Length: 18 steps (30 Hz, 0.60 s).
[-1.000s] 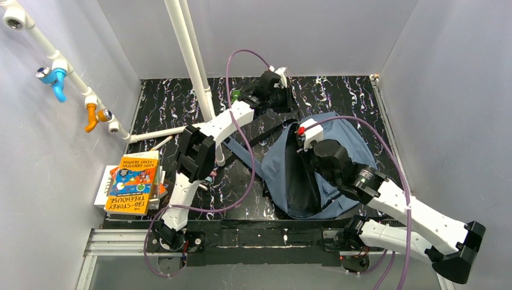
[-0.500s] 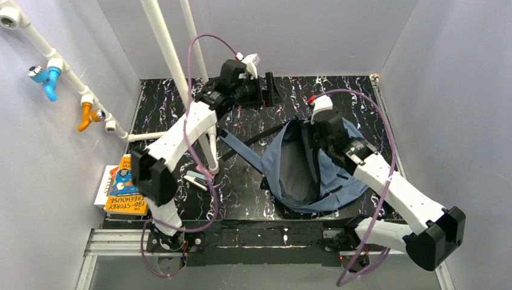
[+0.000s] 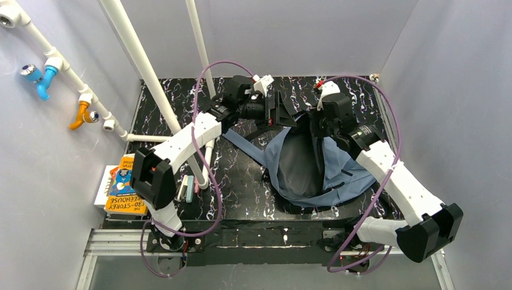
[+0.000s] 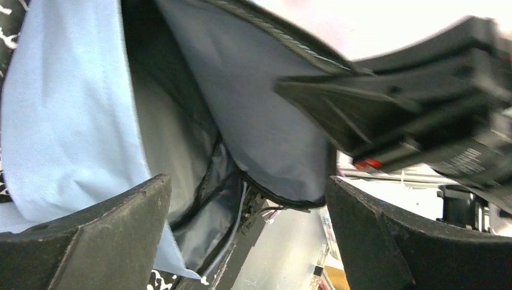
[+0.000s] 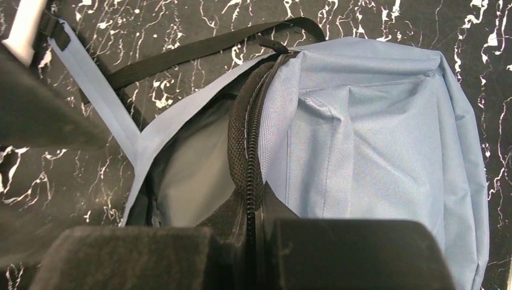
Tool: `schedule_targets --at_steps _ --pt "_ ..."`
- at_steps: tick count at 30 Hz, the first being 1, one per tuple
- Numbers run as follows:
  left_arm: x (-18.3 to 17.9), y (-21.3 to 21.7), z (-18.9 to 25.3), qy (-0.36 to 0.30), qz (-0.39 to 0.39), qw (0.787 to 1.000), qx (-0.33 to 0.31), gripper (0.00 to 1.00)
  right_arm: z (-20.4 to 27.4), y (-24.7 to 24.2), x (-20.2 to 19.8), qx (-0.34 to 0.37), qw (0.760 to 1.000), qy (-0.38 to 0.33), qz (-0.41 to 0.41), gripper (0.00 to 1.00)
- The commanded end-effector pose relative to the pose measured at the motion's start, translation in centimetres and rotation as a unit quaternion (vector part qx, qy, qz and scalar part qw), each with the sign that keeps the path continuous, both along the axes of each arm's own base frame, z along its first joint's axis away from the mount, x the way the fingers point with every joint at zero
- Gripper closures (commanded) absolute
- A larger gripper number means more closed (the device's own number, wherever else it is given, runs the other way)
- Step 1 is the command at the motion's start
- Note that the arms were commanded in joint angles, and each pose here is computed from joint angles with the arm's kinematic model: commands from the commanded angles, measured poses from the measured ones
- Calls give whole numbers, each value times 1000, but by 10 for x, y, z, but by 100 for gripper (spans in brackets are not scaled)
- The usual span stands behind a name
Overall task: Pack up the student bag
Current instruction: Unzip the student bag at the center of the board.
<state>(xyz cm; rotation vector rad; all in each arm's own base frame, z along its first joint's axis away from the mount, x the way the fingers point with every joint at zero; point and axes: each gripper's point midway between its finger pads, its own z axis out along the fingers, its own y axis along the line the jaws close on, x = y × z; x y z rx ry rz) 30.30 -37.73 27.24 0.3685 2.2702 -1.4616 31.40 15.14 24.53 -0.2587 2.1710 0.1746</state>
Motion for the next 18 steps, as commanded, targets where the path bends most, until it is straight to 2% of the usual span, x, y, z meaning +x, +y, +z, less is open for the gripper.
schedule_targets --at_steps 1,5,8,15,18 --pt "-20 -16 32 -45 -43 998 -24 2 27 7 -3 35 998 -39 21 99" --pt "-59 -32 43 -107 -94 990 12 2 26 10 -2 42 998 -46 27 99" --pt "-81 -19 42 -161 -95 981 57 2 24 17 -3 55 997 -42 41 99" --pt "-135 43 77 -275 -74 953 101 2 13 23 -6 60 996 -34 60 99" --pt "-140 100 94 -318 8 940 120 2 13 25 -5 57 996 -33 67 99"
